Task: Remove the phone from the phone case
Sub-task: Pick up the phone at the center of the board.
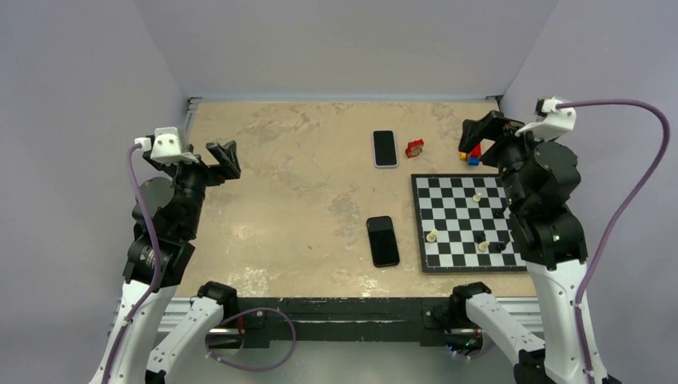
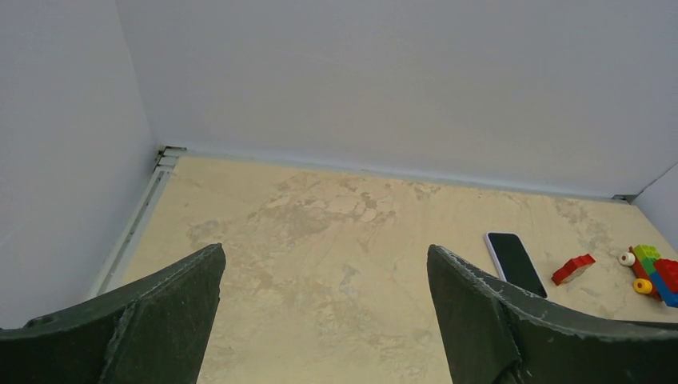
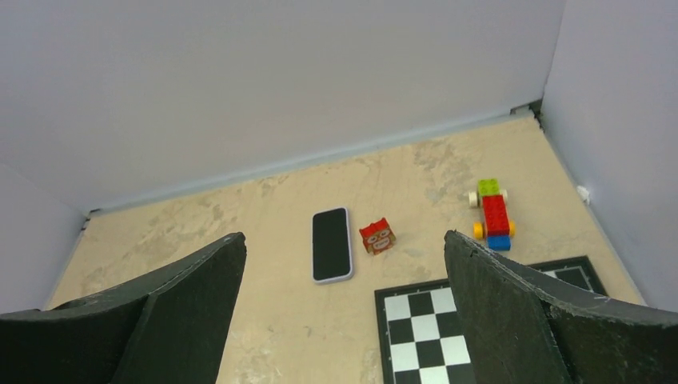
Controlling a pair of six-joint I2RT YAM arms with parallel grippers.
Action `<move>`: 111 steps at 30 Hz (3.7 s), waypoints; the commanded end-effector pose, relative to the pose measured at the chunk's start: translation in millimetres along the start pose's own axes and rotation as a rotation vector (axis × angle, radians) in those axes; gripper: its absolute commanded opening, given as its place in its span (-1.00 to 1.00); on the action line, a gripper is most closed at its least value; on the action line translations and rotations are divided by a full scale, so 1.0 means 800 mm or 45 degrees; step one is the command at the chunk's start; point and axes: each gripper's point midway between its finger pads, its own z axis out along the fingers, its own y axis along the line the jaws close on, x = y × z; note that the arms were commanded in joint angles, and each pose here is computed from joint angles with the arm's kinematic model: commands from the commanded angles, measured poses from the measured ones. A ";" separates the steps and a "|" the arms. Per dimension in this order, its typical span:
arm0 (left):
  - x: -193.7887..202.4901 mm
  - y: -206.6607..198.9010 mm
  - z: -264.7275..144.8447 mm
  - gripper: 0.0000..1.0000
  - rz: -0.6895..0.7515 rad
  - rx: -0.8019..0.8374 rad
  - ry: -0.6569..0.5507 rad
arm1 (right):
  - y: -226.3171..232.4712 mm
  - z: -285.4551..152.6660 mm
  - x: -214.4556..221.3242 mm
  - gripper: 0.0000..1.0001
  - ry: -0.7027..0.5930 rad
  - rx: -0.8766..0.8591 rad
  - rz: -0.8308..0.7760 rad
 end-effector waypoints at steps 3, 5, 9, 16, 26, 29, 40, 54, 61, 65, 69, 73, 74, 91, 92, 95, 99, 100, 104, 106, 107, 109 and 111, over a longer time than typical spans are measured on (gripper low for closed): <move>0.003 -0.017 0.010 1.00 -0.038 0.071 0.028 | 0.014 0.059 0.113 0.97 0.418 0.001 0.066; 0.013 -0.026 0.018 1.00 -0.032 0.106 0.069 | 0.037 0.071 0.168 0.97 0.658 -0.100 0.079; 0.033 -0.041 0.032 1.00 -0.011 0.165 0.174 | 0.094 0.074 0.274 0.97 0.939 -0.284 0.068; 0.043 -0.052 0.038 1.00 -0.004 0.211 0.253 | 0.143 0.028 0.422 0.97 1.258 -0.308 -0.104; 0.048 -0.063 0.039 1.00 -0.038 0.259 0.277 | 0.092 -0.016 0.531 0.97 1.463 -0.111 -0.229; 0.050 -0.067 0.039 1.00 -0.047 0.274 0.287 | 0.075 -0.019 0.541 0.97 1.466 -0.039 -0.256; 0.057 -0.073 0.042 1.00 -0.066 0.296 0.314 | 0.063 -0.046 0.583 0.92 1.533 0.063 -0.366; 0.076 -0.091 0.049 0.95 -0.111 0.370 0.401 | 0.070 -0.032 0.574 -0.02 1.403 0.089 -0.355; 0.092 -0.110 0.052 0.93 -0.152 0.449 0.479 | 0.101 -0.017 0.540 -0.57 1.283 -0.025 -0.246; 0.103 -0.120 0.054 0.91 -0.169 0.491 0.538 | 0.121 -0.011 0.521 -1.00 1.237 -0.095 -0.176; 0.111 -0.130 0.056 0.88 -0.184 0.536 0.585 | 0.139 -0.004 0.500 -1.00 1.171 -0.148 -0.099; 0.119 -0.136 0.057 0.84 -0.194 0.563 0.617 | 0.151 0.005 0.471 -1.00 1.087 -0.187 -0.017; 0.121 -0.138 0.057 0.81 -0.199 0.573 0.626 | 0.152 0.008 0.464 -1.00 1.071 -0.192 0.013; 0.165 -0.212 0.044 0.26 -0.368 0.923 0.827 | 0.182 0.045 0.364 -1.00 0.962 -0.447 0.518; 0.168 -0.217 0.042 0.26 -0.379 0.937 0.841 | 0.184 0.047 0.357 -1.00 0.961 -0.451 0.558; 0.179 -0.233 0.034 0.41 -0.394 0.988 0.893 | 0.192 0.051 0.339 -1.00 0.960 -0.508 0.678; 0.195 -0.256 0.019 0.44 -0.406 1.071 0.983 | 0.209 0.050 0.328 -1.00 1.000 -0.573 0.752; 0.198 -0.263 0.014 0.41 -0.411 1.096 1.006 | 0.211 0.052 0.325 -1.00 1.000 -0.579 0.757; 0.217 -0.279 0.001 0.19 -0.390 1.128 1.098 | 0.215 0.060 0.315 -1.00 0.971 -0.577 0.763; 0.227 -0.283 -0.004 0.17 -0.362 1.128 1.143 | 0.217 0.066 0.307 -1.00 0.941 -0.574 0.755; 0.232 -0.286 -0.007 0.18 -0.350 1.131 1.162 | 0.219 0.068 0.305 -1.00 0.938 -0.575 0.754; 0.240 -0.291 -0.011 0.25 -0.340 1.141 1.193 | 0.223 0.068 0.302 -1.00 0.940 -0.592 0.758; 0.247 -0.296 -0.014 0.31 -0.343 1.149 1.220 | 0.228 0.064 0.301 -1.00 0.948 -0.603 0.767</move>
